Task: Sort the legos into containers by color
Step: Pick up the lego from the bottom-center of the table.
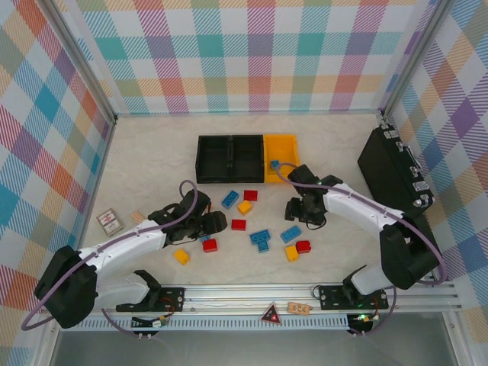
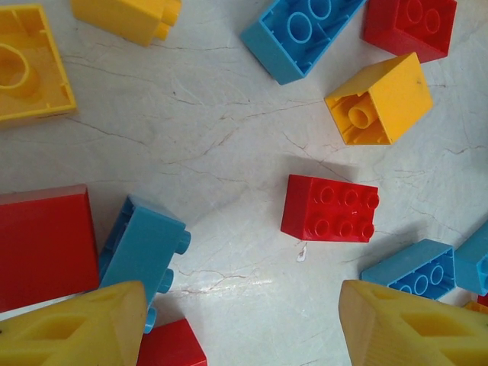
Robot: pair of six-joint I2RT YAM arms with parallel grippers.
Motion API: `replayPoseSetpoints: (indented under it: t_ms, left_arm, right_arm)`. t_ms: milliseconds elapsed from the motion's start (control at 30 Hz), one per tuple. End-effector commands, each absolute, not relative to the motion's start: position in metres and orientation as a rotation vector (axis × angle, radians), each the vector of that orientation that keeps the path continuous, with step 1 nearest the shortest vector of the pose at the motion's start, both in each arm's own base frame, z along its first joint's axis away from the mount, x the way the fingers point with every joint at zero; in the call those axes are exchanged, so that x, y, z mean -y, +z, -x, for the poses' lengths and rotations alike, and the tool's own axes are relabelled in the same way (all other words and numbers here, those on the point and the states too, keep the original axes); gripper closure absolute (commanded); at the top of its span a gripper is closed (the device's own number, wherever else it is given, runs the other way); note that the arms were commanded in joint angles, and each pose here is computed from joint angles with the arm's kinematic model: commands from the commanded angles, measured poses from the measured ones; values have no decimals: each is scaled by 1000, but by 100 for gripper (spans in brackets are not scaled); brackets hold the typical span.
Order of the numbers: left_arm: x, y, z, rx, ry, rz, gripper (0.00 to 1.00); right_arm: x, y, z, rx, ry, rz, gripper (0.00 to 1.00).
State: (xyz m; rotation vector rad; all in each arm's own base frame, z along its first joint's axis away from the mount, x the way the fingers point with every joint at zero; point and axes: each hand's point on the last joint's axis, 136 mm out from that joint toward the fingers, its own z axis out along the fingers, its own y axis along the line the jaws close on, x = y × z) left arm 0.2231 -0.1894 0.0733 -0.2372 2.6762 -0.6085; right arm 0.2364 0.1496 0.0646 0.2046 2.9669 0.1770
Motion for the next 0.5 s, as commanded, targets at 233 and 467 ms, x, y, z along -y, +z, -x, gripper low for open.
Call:
replayPoseSetpoints:
  t_ms: [233,467]
  left_arm:
    - [197,68,-219,-2694,-615,206,32]
    - [205,59,-221,-2717,-625,203,33]
  right_arm:
    - [-134,59,-190,-3042,174,-279,36]
    - [-132,48,-161,-3092,200,-292,33]
